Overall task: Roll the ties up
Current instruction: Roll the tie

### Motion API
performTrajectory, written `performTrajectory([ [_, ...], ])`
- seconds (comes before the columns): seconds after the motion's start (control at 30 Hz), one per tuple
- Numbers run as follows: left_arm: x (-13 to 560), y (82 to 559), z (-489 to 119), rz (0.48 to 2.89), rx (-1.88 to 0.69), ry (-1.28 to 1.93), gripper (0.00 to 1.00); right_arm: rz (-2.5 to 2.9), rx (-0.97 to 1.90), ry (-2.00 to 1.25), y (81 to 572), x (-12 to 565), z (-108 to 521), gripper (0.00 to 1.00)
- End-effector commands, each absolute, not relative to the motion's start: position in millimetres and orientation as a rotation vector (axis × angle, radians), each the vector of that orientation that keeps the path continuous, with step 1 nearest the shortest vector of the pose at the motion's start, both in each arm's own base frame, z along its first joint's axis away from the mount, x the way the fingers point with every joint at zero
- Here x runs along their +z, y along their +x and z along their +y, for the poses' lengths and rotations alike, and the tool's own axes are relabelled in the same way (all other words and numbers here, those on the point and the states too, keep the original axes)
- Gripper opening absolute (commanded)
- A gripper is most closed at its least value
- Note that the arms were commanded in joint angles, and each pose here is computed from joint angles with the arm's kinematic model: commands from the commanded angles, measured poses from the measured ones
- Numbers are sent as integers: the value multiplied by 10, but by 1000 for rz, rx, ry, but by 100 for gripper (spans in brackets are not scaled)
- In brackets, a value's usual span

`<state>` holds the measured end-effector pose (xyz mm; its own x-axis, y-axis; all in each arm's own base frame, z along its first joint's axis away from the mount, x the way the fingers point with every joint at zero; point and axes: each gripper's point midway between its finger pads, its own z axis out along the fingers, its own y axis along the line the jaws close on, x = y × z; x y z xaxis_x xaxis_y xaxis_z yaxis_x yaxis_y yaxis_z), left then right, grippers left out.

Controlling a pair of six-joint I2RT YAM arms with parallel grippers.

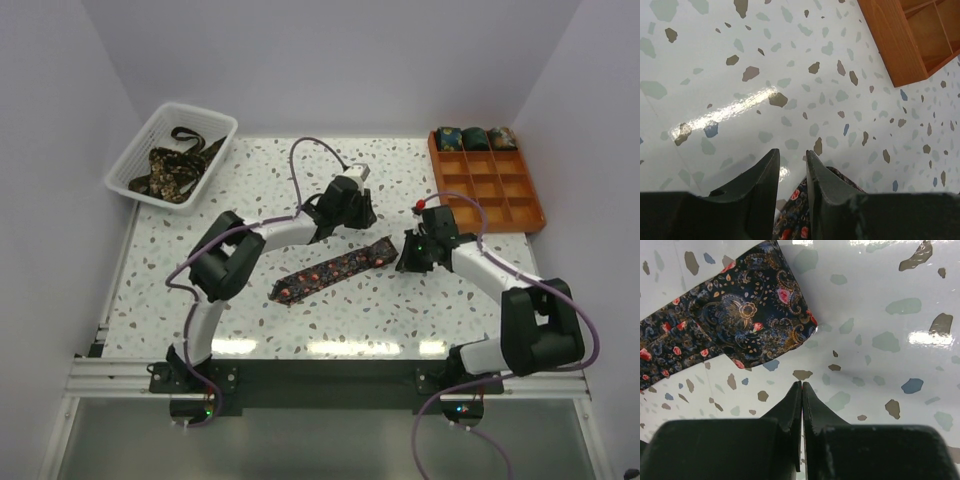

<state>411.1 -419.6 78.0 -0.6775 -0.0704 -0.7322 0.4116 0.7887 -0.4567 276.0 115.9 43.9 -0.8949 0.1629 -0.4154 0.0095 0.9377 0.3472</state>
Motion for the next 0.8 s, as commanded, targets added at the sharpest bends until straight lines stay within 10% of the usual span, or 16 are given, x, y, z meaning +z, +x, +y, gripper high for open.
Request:
performTrajectory([
  [0.0, 1066, 4279, -4479, 2044, -857, 313, 33, 2630, 483, 97, 2846, 470, 1221, 0],
  [0.77, 382, 4118, -4606, 2171, -851, 323, 27, 2650, 534, 135, 2880, 248, 1310, 0],
])
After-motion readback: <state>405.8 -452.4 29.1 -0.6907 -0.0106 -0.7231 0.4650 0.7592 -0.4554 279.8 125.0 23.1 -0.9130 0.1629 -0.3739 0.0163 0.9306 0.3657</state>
